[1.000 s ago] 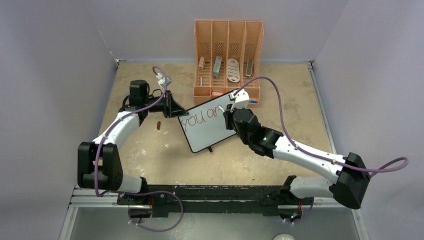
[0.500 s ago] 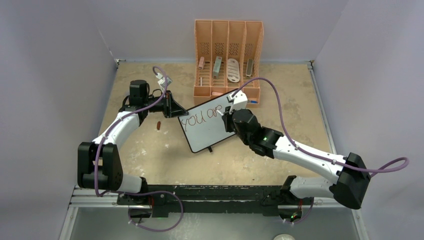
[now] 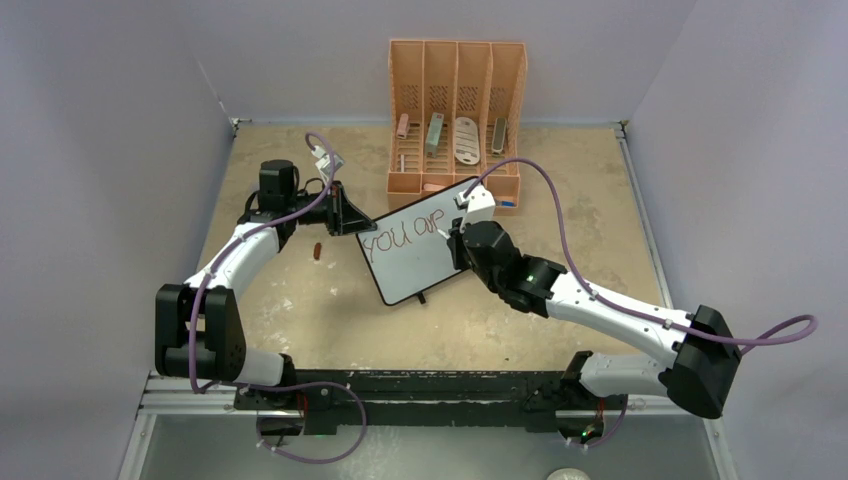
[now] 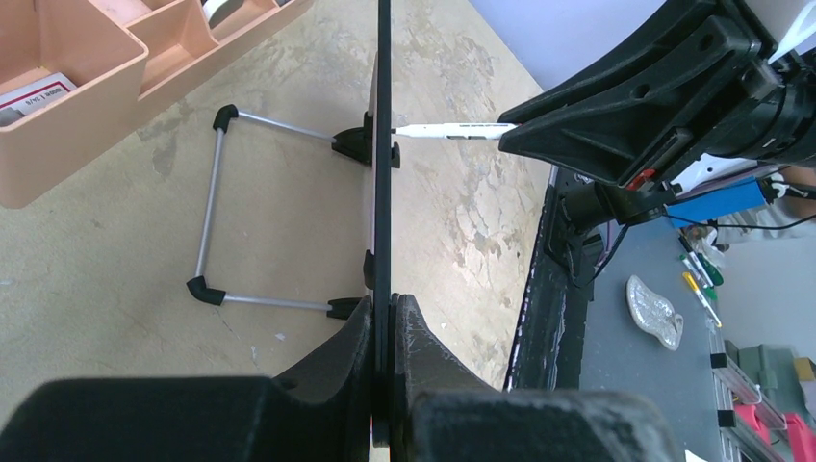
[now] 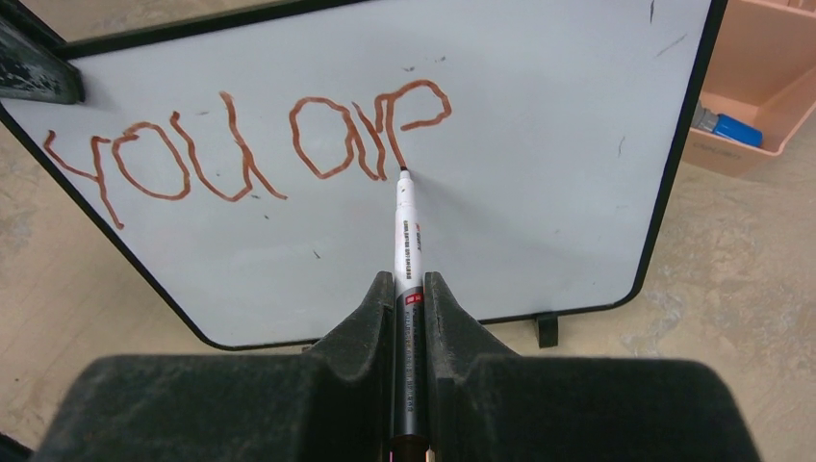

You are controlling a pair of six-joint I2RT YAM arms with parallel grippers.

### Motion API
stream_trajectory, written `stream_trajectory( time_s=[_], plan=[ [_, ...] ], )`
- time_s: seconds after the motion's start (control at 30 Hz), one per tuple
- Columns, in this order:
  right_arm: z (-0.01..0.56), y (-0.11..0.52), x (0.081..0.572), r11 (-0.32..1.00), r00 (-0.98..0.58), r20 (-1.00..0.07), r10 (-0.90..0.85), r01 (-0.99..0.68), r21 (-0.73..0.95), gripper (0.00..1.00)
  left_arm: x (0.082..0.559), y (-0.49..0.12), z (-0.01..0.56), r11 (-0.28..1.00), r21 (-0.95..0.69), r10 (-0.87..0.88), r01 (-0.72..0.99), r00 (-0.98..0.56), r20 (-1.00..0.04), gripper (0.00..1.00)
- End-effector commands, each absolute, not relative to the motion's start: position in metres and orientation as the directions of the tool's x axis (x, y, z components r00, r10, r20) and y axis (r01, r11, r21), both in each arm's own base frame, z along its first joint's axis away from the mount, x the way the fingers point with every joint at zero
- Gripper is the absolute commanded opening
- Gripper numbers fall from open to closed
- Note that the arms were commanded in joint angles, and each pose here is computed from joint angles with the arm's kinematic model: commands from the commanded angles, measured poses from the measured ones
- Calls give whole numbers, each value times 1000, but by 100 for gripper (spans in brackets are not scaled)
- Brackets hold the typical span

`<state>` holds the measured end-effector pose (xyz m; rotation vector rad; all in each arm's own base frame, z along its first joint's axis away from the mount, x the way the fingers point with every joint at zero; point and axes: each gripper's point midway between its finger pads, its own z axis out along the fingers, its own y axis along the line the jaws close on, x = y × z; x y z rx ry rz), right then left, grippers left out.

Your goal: Write a sentence on the whiteboard

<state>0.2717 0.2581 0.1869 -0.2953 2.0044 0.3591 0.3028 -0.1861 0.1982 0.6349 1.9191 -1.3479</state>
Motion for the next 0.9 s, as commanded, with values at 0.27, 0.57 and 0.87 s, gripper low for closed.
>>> stream_trajectory(
  time_s=[0.27, 0.57, 0.87],
  plan=[
    [183, 235, 274, 960, -441, -897, -36, -265, 92, 0, 302, -190, 214, 301, -557, 13, 774, -588, -809, 0],
    [199, 231, 283, 969, -391, -920, 14, -220, 108, 0, 302, -190, 214, 299, -558, 14, 774, -588, -809, 0],
    [224, 227, 284, 964, -324, -944, 68, -221, 145, 0, 303, -190, 214, 309, -556, 13, 772, -588, -809, 0]
  ],
)
